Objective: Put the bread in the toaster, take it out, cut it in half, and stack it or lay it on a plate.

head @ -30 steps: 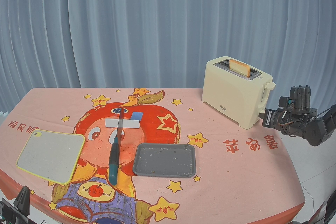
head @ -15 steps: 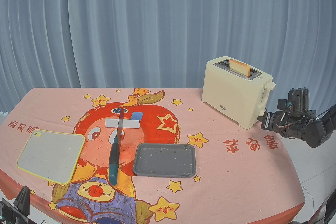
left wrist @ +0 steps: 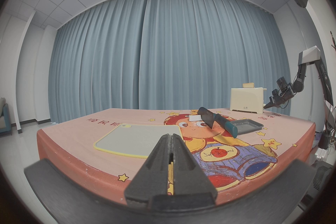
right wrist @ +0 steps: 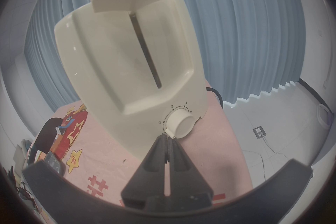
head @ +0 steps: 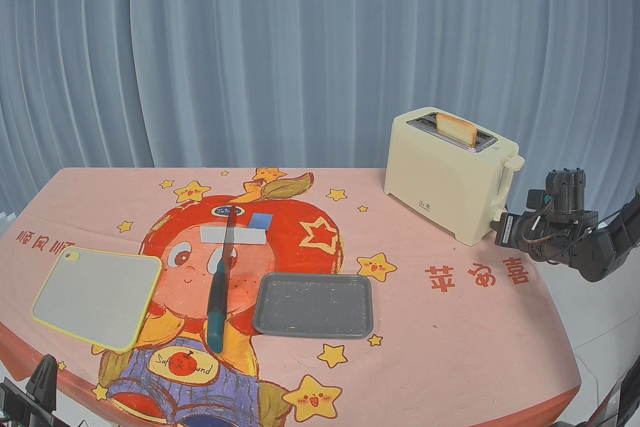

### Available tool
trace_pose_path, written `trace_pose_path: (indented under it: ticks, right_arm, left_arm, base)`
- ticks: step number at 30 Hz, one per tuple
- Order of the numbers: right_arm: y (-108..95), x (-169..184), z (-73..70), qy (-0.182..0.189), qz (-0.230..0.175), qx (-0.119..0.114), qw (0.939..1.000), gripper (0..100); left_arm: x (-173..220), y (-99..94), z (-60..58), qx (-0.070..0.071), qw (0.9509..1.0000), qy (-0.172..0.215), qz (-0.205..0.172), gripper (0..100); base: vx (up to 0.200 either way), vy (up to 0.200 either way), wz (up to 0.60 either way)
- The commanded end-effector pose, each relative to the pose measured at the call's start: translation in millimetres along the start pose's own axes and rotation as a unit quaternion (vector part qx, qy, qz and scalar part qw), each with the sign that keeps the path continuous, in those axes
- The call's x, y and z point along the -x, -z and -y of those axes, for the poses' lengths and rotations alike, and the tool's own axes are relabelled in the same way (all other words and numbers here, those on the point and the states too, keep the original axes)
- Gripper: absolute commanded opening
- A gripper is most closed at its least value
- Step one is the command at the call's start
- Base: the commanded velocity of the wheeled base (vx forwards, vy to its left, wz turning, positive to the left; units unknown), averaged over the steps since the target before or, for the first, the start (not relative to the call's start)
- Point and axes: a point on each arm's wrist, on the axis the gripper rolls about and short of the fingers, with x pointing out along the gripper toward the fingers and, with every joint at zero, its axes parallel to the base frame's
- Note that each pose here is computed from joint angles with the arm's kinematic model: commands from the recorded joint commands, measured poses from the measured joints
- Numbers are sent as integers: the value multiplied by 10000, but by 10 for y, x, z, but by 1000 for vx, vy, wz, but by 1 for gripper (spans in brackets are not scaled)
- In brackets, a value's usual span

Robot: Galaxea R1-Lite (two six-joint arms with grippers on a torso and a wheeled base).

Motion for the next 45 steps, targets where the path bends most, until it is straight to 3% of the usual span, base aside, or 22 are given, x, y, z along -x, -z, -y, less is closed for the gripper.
trace_pose_path:
  ticks: [1,12,18,27,32,36,39,45]
  right_arm:
    - [-25,-1,-16,-94,297,38,9995,0]
    - [-15,39,-33,-134,477,133,9987,0]
    - [-119,261,-180,-386,782,194,9960,0]
    - [-360,841,-398,-837,1492,298,9848,0]
    - [-552,1032,-450,-993,2035,296,9736,0]
    - [-634,1048,-422,-991,2356,276,9664,0]
    - [-632,1024,-374,-901,2457,408,9643,0]
    - [-600,815,-222,-641,2240,382,9717,0]
  left_arm:
    - [-6,50,0,-9,10000,1,-39,0]
    - [-6,50,0,-1,10000,1,-39,0]
    - [-6,50,0,-1,10000,1,-39,0]
    - [-6,50,0,-1,10000,1,-39,0]
    - [-6,50,0,-1,10000,1,-39,0]
    - [-6,50,0,-9,10000,1,-39,0]
    - [-6,50,0,-1,10000,1,-39,0]
    - [-6,50,0,-1,10000,1,-39,0]
  base:
    - [0,0,0]
    - [0,0,0]
    - [0,0,0]
    - [0,0,0]
    - [0,0,0]
    - [0,0,0]
    - [0,0,0]
    - [0,0,0]
